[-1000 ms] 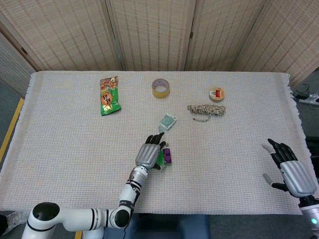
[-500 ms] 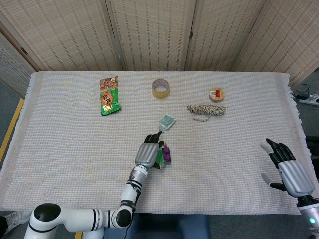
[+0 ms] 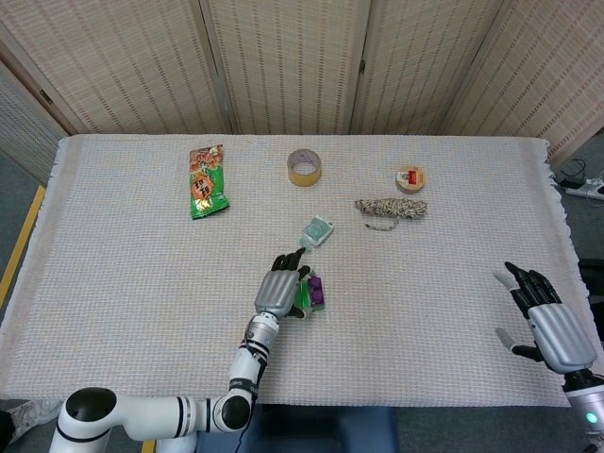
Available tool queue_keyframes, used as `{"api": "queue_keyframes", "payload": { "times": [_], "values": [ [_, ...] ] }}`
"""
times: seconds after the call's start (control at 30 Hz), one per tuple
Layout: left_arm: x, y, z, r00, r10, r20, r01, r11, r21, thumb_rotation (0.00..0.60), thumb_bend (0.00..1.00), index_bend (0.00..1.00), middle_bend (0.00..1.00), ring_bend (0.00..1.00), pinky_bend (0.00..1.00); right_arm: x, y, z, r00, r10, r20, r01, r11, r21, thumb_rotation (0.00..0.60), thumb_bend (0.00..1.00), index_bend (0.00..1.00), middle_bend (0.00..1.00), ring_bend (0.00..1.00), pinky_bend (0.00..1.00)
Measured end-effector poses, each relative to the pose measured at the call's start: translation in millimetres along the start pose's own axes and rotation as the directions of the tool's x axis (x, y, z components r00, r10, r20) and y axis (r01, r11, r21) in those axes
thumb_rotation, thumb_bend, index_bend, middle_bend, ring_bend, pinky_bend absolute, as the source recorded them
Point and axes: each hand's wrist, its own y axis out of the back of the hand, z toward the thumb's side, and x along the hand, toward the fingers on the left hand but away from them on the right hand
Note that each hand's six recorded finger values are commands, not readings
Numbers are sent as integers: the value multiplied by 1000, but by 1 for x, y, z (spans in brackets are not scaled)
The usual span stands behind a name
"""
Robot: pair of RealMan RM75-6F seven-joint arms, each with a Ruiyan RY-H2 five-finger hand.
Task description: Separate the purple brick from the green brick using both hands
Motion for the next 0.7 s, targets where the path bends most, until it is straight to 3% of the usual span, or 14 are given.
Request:
{"api": "queue_keyframes", "payload": {
  "times": [0.13,0.4,0.57,0.7],
  "values": [
    [-1,3,-1,1000,15,-2,-15,1000,-26,600,580,613,72,0,0,0,-1,1,1000,2,-3,-2,1000,2,600,385,0,0,0,0],
    [-13,21,3,996,81,43,-76,991,-107,600,637,737,157,0,0,-6,-8,7,999,22,-39,-22,1000,-19,600,385,0,0,0,0],
    [-28,32,9,993,88,76,-76,985,-155,600,708,771,194,0,0,-17,-20,16,994,41,-103,-52,993,-110,600,385,0,0,0,0],
    [-44,41,16,989,95,110,-72,977,-199,600,724,784,211,0,0,-33,-37,27,982,78,-173,-120,961,-247,600,384,0,0,0,0]
  ]
}}
